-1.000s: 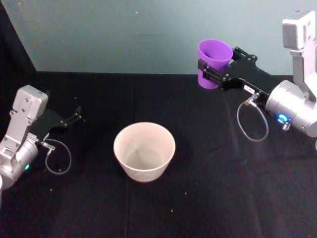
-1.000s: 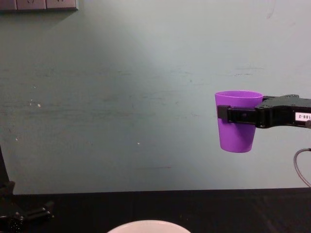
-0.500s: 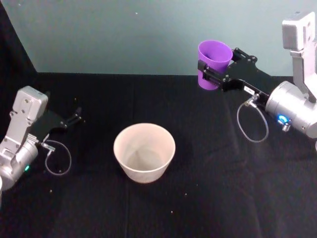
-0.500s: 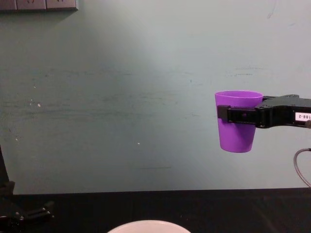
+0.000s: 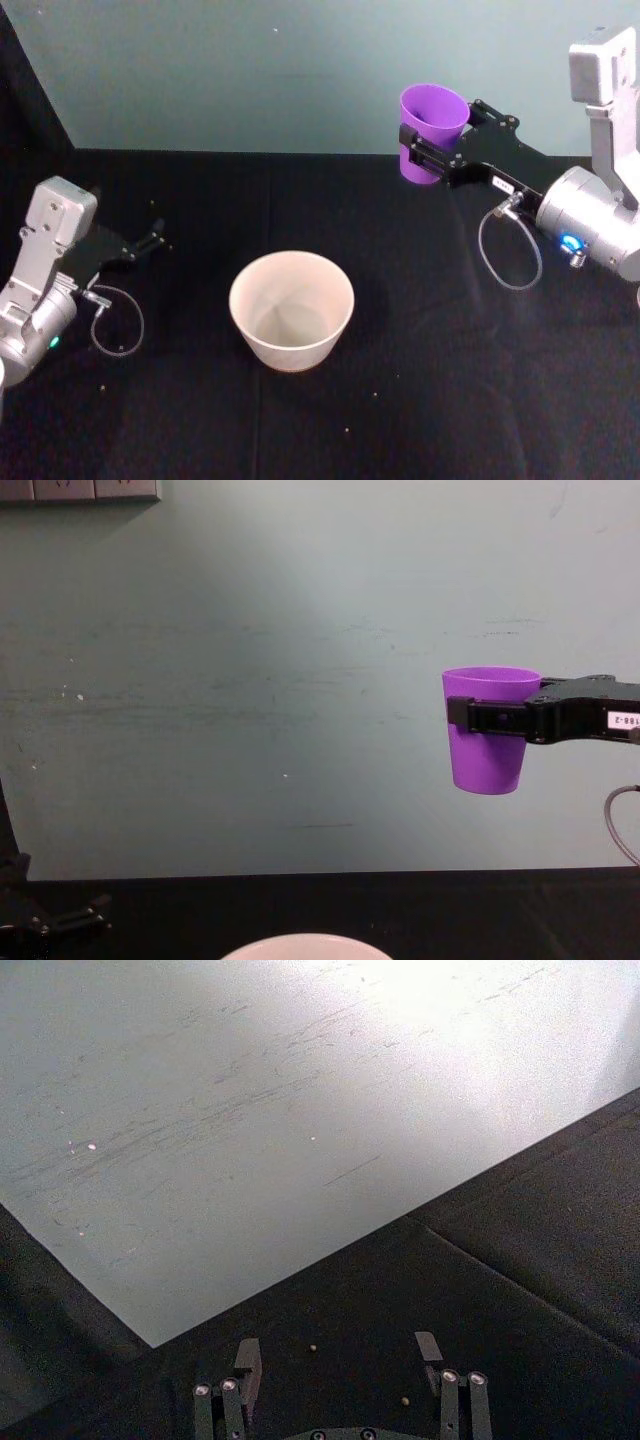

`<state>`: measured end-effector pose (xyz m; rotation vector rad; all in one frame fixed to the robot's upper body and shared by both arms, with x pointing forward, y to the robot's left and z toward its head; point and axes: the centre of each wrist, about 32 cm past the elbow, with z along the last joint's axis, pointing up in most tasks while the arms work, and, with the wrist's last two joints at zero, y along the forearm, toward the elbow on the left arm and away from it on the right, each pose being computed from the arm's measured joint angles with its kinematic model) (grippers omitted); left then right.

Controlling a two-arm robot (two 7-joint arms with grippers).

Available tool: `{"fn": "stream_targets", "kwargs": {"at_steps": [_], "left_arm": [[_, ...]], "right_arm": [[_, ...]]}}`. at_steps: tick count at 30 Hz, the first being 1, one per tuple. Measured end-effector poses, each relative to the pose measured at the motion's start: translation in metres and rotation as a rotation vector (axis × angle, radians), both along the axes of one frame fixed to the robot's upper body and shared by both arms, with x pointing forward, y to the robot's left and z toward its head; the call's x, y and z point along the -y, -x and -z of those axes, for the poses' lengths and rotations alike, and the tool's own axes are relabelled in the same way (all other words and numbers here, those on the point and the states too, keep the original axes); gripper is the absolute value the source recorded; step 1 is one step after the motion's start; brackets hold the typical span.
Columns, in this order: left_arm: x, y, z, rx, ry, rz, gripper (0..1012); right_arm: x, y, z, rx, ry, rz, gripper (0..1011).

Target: Pick up the cup and pour the mung beans from the cup into the bowl.

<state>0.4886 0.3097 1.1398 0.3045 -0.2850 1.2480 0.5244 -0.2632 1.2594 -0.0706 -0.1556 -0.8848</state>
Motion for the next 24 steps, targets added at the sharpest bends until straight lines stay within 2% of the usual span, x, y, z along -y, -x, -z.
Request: {"fn": "stream_targets", "kwargs": {"at_steps": [24], "left_arm": [[0.0000, 0.0000, 0.0000, 0.000, 0.000, 0.000, 1000]], "right_arm": [[0.0000, 0.0000, 0.0000, 0.000, 0.000, 0.000, 731]]}}
